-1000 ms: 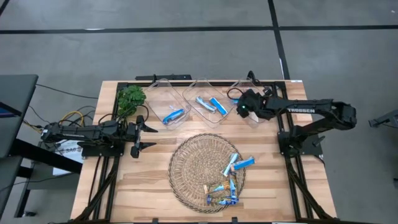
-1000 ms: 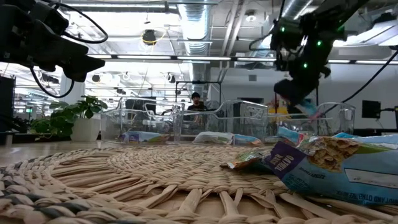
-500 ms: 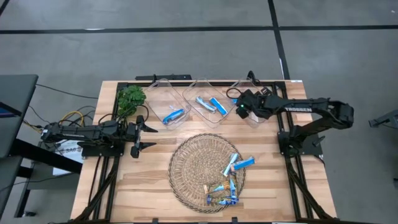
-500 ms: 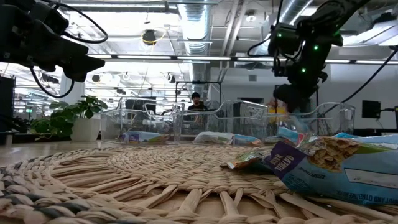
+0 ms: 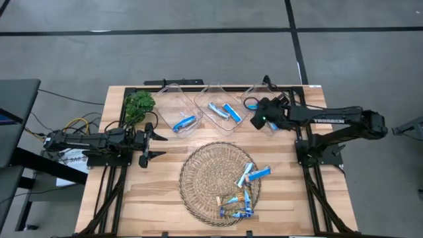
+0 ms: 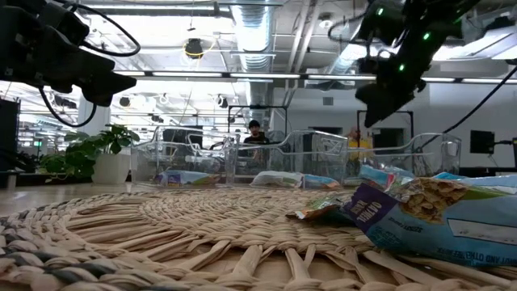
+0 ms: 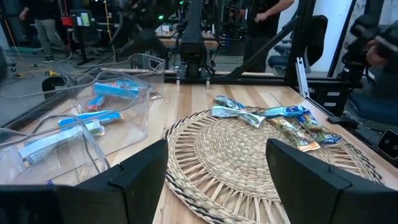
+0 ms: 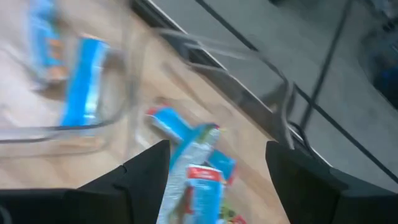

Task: Pick and place Granola Bars by type
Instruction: Put the yellow granola bar into the middle transparent bin

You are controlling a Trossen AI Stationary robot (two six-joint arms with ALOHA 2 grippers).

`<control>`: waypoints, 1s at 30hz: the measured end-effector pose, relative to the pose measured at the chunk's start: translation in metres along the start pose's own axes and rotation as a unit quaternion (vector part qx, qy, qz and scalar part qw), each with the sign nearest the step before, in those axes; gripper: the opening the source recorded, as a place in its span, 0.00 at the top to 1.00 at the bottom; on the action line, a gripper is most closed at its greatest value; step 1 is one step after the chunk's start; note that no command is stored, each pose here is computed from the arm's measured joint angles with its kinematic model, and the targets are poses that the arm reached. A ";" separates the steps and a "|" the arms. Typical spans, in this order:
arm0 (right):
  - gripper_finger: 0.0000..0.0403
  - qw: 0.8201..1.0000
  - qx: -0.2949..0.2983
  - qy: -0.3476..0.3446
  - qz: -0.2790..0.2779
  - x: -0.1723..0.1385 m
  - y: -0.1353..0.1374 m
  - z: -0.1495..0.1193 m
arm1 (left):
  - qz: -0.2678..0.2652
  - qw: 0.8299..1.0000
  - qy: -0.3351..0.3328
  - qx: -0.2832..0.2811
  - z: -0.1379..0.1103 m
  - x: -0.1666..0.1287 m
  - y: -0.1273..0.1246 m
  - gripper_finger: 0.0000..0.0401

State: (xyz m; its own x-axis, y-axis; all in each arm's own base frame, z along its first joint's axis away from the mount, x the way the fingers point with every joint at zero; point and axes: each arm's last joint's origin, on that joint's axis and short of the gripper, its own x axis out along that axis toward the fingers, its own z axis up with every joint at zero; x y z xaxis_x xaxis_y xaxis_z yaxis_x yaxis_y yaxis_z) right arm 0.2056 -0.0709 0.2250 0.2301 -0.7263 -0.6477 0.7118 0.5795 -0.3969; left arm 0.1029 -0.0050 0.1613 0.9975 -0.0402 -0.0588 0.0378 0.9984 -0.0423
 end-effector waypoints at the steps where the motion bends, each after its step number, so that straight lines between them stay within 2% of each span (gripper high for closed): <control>1: 0.35 1.000 -0.005 -0.010 0.011 -0.006 0.003 0.000 | 0.000 1.000 0.000 0.002 0.000 0.000 0.000 0.34; 5: 0.35 0.996 -0.026 -0.052 0.074 -0.033 0.015 -0.004 | 0.000 1.000 0.000 -0.002 0.000 0.000 0.000 0.34; 9: 0.35 0.981 -0.061 -0.081 0.167 -0.058 0.030 -0.010 | 0.000 1.000 0.000 0.002 0.000 0.000 0.000 0.34; 12: 0.35 0.959 -0.101 -0.093 0.247 -0.074 0.043 -0.016 | 0.000 1.000 0.000 0.002 0.000 0.000 0.000 0.34; 17: 0.35 0.906 -0.173 -0.084 0.376 -0.095 0.065 -0.029 | 0.000 1.000 0.000 0.001 0.000 0.000 0.000 0.34; 20: 0.35 0.887 -0.200 -0.064 0.410 -0.100 0.075 -0.038 | 0.000 1.000 0.000 0.002 0.000 0.000 0.000 0.34; 25: 0.35 0.872 -0.223 -0.016 0.436 -0.100 0.092 -0.051 | 0.000 1.000 0.000 0.000 0.000 0.000 0.000 0.34; 30: 0.35 0.863 -0.250 0.041 0.436 -0.096 0.106 -0.066 | 0.000 1.000 0.000 -0.002 0.000 0.000 0.000 0.34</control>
State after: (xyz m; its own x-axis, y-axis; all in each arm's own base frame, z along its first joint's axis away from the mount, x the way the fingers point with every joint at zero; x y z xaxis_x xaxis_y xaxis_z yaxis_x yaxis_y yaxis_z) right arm 0.2154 0.0846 0.2025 0.4706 0.0839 -0.8783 -0.0891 0.9949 0.0473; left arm 0.1029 -0.0050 0.1614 0.9975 -0.0403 -0.0584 0.0376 0.9982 -0.0470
